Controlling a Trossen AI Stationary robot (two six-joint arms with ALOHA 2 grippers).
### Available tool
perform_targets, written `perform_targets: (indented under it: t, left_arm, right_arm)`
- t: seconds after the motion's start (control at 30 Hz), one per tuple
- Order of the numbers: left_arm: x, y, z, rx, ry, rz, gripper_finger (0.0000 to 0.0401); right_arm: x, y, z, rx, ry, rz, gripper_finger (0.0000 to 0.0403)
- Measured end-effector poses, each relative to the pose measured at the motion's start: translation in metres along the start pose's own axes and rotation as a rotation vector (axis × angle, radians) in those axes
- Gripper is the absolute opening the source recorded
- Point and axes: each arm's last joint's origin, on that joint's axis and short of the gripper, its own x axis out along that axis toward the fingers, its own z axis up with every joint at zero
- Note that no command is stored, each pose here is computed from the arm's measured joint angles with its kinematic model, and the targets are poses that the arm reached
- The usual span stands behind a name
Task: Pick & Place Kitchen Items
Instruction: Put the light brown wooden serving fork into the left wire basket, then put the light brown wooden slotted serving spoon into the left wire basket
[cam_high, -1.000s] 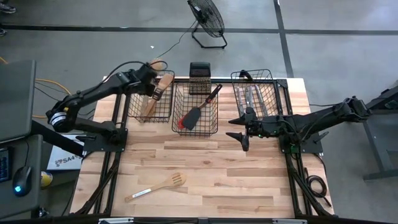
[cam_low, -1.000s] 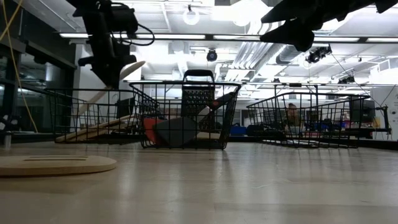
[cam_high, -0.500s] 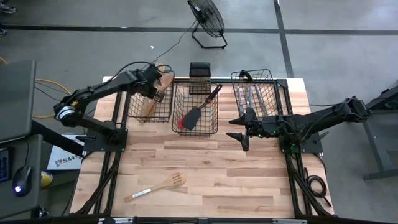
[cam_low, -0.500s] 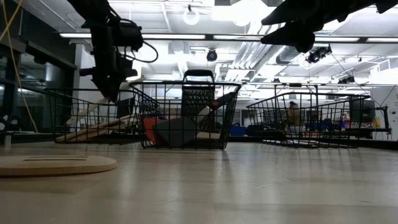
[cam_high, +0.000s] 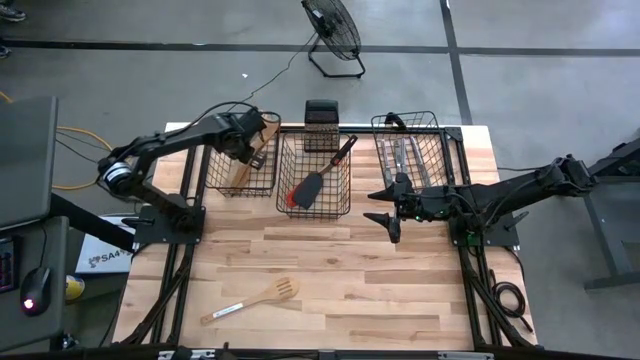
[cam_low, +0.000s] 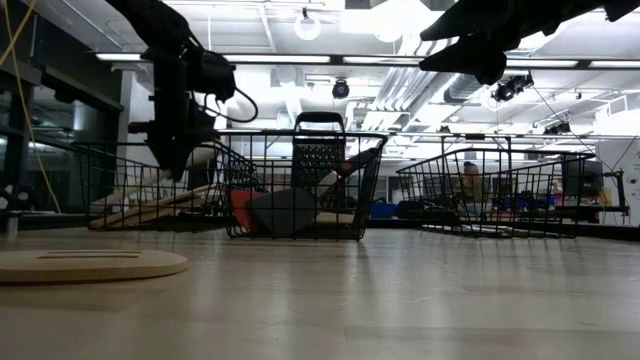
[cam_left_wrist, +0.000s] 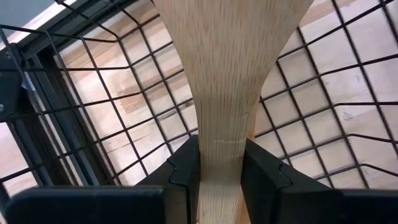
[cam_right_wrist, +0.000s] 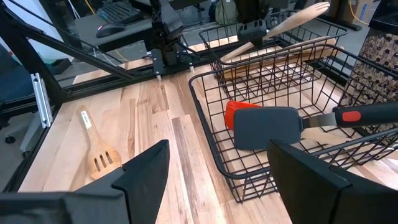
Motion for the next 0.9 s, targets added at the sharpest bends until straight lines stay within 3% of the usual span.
perform_targets:
  t: [0.5, 0.9]
  left_arm:
    - [0.0065, -0.0035, 0.0028, 0.004, 0.007, -0.015, 0.0092]
    - [0.0062, -0.0037, 0.0018, 0.014, 0.02, -0.03, 0.0145]
  right_arm:
    - [0.0, 0.0, 0.0, 0.0, 0.0, 0.0, 0.0263]
    - [0.0, 0.0001, -0.0002, 0.016, 0.002, 0.004, 0.0263]
